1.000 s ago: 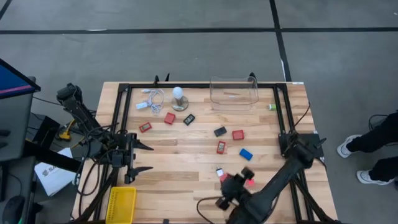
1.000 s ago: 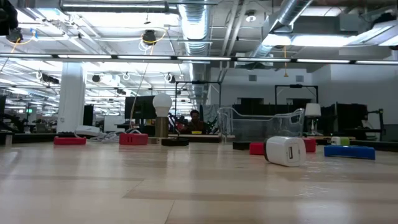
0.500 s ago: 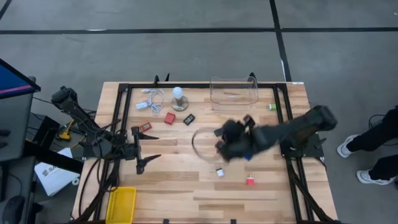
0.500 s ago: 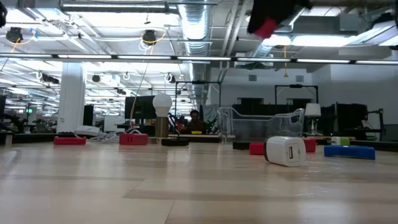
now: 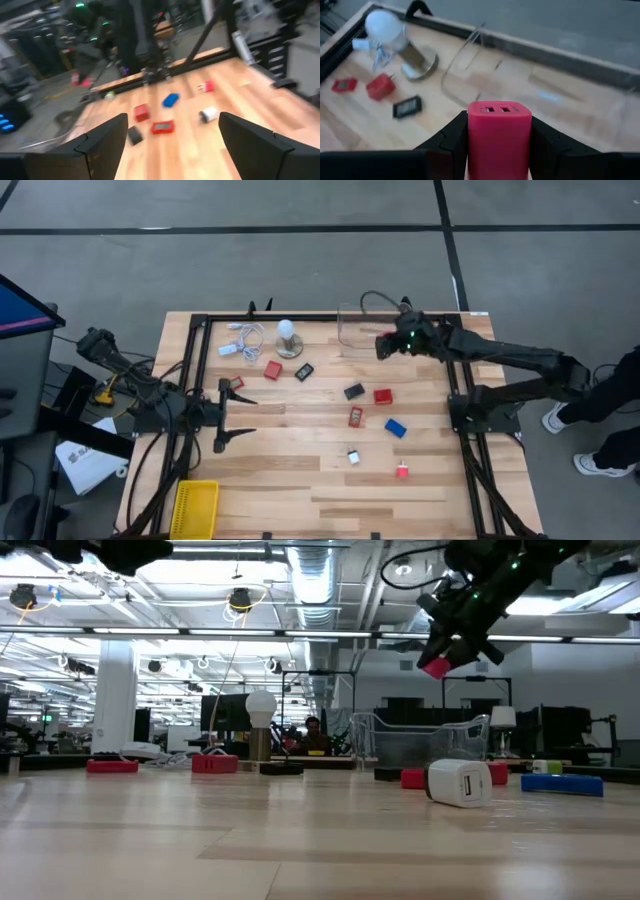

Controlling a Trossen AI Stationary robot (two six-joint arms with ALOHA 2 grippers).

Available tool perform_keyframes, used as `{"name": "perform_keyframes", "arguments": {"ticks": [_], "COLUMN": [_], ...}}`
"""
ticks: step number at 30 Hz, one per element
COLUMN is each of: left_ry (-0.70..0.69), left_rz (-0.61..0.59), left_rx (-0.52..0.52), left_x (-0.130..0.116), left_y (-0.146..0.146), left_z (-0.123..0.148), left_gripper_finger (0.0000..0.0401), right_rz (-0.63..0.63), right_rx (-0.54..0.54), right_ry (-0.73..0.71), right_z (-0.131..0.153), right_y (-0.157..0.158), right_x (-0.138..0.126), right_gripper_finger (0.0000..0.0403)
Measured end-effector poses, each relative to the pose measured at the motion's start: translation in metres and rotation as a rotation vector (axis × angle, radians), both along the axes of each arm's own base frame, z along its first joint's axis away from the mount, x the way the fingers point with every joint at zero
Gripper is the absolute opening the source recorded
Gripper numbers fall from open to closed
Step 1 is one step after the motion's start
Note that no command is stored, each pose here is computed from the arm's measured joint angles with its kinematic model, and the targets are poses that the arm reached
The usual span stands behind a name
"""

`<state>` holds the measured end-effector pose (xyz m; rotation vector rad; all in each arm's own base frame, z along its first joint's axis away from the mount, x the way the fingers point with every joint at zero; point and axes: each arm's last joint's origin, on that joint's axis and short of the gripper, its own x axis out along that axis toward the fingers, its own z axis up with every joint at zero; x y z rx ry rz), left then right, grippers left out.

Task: Pick & Place Office items
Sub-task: Put the pink charger adapter into the transparent bin

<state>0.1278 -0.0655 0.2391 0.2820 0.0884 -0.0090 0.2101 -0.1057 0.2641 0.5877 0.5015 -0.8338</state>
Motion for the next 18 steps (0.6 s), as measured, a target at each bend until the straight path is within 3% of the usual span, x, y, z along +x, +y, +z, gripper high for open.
{"name": "perform_keyframes", "arguments": {"ticks": [4,10,18], "left_ry": [-0.082,-0.133,-0.118], "left_rz": [-0.089,-0.127,-0.097], "left_rx": [-0.075,-0.173,-0.202], "left_x": [-0.003,-0.002,0.007], "left_y": [0.016,0.037,0.048], "left_z": [-0.004,-0.012,-0.02], "left_gripper_finger": [0.031,0.031,0.031], "right_rz": [-0.036,-0.135,-0.29], "right_rx": [-0.005,0.119,0.302], "right_ry": [-0.035,0.04,0.304], "right_z": [0.007,-0.002,-0.022], "right_y": [-0.024,-0.067,-0.107], "right_x": [0.003,0.013,0.029], "right_gripper_finger": [0.014,0.014,0.014]}}
